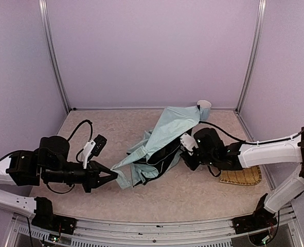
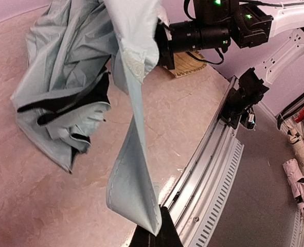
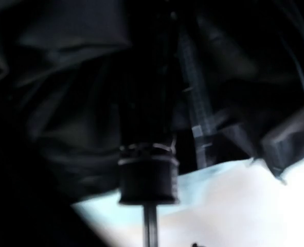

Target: Put away the umbrella

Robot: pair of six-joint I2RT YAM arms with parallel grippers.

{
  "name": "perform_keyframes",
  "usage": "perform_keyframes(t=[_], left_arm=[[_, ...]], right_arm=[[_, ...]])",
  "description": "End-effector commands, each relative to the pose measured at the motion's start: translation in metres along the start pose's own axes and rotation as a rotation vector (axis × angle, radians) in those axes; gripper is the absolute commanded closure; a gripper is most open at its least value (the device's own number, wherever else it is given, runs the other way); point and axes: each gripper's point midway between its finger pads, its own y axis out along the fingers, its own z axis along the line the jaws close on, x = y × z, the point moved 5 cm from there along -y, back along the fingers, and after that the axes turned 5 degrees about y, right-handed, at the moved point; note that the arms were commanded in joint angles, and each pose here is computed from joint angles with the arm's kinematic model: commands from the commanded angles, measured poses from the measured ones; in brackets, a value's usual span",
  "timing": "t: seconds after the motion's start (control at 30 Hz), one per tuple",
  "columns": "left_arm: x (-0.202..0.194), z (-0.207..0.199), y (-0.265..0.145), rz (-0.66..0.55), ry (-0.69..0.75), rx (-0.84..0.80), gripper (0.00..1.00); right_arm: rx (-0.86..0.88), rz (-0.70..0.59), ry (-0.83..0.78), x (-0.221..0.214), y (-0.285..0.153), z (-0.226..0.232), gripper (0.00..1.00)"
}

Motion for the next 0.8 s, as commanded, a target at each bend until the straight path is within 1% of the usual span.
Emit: perform_keyframes(t=[0.0, 0.13, 0.23, 0.3, 0.43, 0.5, 0.57, 0.67, 0.77], left_arm=[[0.012, -0.009, 0.007, -0.073, 0.109, -0.053, 1.0], [0.016, -0.008, 0.018, -0.108, 0.218, -0.032, 1.0], [0.019, -0.001, 0.03, -0.109, 0.289, 0.006, 1.0], [0.022, 0.012, 0.037, -0.111, 0.307, 0.039, 1.0], [0.033, 0.052, 0.045, -0.171, 0.287, 0.126, 1.0], [0.034, 0.072, 0.052, -0.172, 0.281, 0.183, 1.0], [0.038, 0.077, 0.064, -0.163, 0.291, 0.203, 1.0], [0.039, 0.073, 0.087, -0.121, 0.319, 0.173, 1.0], [0.039, 0.058, 0.106, -0.076, 0.372, 0.108, 1.0]], right_arm=[[-0.073, -0.318, 0.134, 0.061, -0.043, -0.048, 1.0], [-0.014, -0.437, 0.164, 0.087, -0.073, -0.068, 1.0], [0.067, -0.475, 0.118, 0.103, -0.092, -0.065, 1.0], [0.135, -0.477, 0.068, 0.11, -0.103, -0.058, 1.0], [0.249, -0.472, -0.039, 0.116, -0.131, -0.046, 1.0], [0.248, -0.469, -0.081, 0.112, -0.142, -0.045, 1.0], [0.216, -0.489, -0.11, 0.11, -0.152, -0.049, 1.0], [0.207, -0.528, -0.149, 0.113, -0.167, -0.05, 1.0], [0.147, -0.519, -0.199, 0.115, -0.175, -0.056, 1.0]])
